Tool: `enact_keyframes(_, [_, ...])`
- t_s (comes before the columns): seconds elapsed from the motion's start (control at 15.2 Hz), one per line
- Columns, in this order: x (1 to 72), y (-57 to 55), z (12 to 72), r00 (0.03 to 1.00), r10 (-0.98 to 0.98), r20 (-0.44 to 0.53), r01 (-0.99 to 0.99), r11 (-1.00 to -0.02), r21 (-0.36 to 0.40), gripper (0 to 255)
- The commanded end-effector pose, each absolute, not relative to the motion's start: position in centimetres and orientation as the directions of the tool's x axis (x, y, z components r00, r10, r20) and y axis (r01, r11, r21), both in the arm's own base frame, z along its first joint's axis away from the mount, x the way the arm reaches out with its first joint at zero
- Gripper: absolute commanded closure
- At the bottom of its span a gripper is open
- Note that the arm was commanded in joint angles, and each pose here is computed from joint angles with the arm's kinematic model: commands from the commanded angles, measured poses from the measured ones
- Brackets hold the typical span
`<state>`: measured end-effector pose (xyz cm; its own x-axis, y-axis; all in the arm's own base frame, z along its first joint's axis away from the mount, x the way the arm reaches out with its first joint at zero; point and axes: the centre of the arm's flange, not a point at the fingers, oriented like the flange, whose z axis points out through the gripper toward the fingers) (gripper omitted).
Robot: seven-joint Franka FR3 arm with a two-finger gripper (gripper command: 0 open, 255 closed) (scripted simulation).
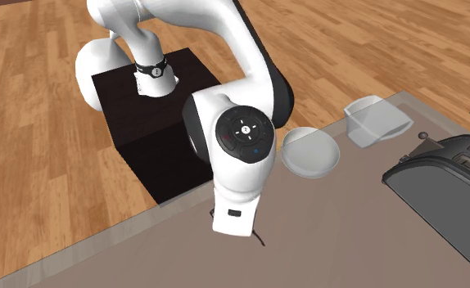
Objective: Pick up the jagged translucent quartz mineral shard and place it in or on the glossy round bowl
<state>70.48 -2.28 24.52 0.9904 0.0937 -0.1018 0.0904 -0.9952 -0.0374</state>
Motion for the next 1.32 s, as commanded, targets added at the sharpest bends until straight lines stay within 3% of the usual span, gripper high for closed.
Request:
enact_keyframes(0.0, [70.4,-2.3,25.8,0.99,0.094,-0.102,0.09,-0.995,-0.037,255])
enact_keyframes(1.25, [64.4,20.7,26.5,0.99,0.094,-0.102,0.09,-0.995,-0.037,255])
